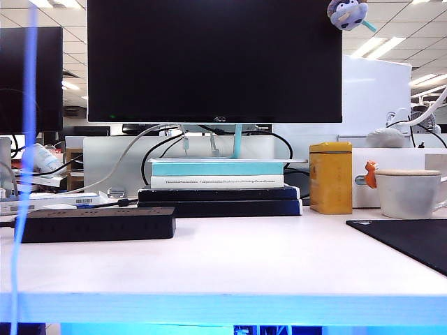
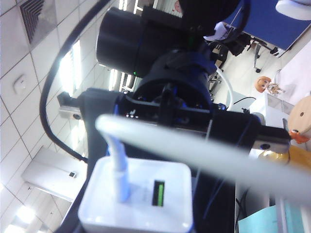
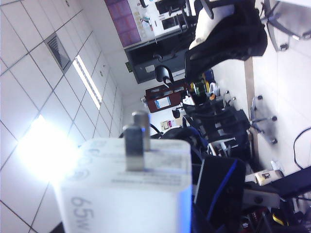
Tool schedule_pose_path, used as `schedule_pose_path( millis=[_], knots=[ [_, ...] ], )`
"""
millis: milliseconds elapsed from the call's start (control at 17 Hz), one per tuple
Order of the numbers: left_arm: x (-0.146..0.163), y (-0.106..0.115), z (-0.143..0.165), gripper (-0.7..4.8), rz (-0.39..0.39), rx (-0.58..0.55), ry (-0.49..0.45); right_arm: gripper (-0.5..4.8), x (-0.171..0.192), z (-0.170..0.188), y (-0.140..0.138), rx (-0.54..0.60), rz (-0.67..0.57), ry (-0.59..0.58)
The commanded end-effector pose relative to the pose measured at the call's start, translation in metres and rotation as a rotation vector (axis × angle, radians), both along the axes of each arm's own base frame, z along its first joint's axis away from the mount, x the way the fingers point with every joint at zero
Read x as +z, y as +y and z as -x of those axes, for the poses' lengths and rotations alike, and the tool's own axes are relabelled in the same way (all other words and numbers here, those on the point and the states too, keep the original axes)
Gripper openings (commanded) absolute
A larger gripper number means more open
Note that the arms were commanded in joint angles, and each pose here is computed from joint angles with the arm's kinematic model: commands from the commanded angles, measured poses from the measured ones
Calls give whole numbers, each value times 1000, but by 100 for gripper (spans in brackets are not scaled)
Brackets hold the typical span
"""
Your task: Plug the white charger into the left socket.
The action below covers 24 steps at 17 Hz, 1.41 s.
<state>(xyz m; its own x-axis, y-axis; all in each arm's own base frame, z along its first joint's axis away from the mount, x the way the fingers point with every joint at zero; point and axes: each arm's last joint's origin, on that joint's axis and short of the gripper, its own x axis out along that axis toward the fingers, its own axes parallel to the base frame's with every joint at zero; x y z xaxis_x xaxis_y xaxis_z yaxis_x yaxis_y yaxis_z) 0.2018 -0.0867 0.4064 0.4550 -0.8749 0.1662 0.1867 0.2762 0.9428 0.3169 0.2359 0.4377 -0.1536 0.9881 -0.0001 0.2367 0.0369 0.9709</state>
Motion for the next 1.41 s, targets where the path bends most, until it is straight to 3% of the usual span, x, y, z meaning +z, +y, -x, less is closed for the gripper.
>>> schedule_pose_path(
  millis=[59,763,880,939,1291,1408],
  knots=[
    [2,-1,1,209,11,-12,-6,256,7,4,1,-6,-30,-60],
    [-2,-4,-5,210,-3,-39,16,255,7,7,5,14,-32,-73],
    [-3,-4,-5,222,-4,-40,19,255,7,7,5,14,-33,-74],
    [-3,-4,-5,255,-3,-40,18,255,7,7,5,14,-33,-74],
    [-4,-5,-6,255,-5,-40,22,256,8,7,6,17,-37,-84],
    [-4,-5,-6,255,-5,-40,23,283,8,7,6,20,-40,-91]
  ],
)
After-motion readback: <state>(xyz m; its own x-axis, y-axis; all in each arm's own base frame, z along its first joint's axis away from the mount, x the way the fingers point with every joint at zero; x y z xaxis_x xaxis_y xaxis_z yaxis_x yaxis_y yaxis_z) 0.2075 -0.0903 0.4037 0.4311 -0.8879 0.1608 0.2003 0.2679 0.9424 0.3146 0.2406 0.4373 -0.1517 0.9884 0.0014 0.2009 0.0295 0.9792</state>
